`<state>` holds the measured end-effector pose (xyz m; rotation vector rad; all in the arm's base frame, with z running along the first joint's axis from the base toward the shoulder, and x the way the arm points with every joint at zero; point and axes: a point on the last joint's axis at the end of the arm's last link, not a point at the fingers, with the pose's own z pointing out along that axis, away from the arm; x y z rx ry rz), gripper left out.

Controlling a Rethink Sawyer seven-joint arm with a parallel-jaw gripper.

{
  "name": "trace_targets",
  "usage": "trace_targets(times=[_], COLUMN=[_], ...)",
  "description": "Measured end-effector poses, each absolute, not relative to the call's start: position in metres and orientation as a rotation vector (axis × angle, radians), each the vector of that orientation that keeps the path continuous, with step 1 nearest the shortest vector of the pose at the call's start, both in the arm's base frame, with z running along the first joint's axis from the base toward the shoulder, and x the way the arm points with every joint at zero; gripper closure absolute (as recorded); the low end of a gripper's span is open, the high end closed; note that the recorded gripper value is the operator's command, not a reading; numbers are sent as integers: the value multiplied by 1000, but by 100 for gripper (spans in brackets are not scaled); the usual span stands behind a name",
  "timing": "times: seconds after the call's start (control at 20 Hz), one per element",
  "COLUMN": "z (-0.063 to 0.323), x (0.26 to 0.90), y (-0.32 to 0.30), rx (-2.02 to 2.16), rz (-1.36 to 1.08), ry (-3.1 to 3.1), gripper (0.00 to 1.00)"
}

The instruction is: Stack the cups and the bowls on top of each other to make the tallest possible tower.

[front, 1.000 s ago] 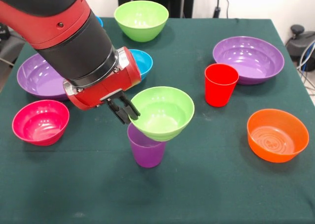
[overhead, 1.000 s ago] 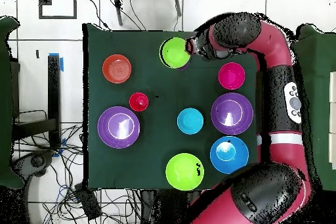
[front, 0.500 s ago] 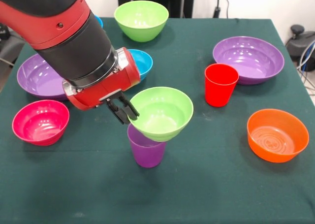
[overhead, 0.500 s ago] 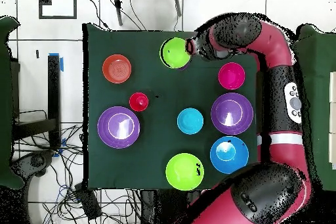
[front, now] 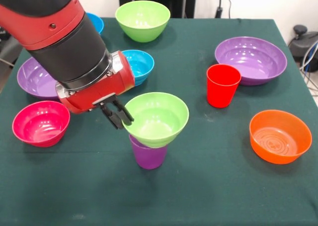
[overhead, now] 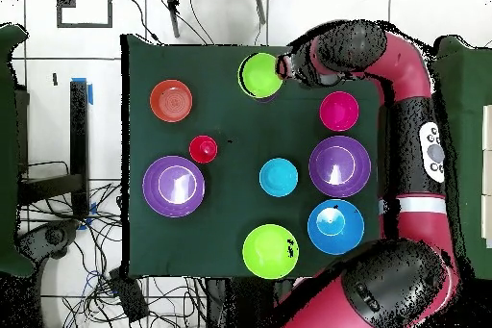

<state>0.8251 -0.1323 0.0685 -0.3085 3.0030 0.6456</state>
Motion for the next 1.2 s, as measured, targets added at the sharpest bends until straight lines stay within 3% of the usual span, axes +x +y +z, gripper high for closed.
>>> trace_targets(times=[1.2], z=[51], x=[807], y=[-156], rx=[-289], rz=[601], ry=[3000], gripper=[100])
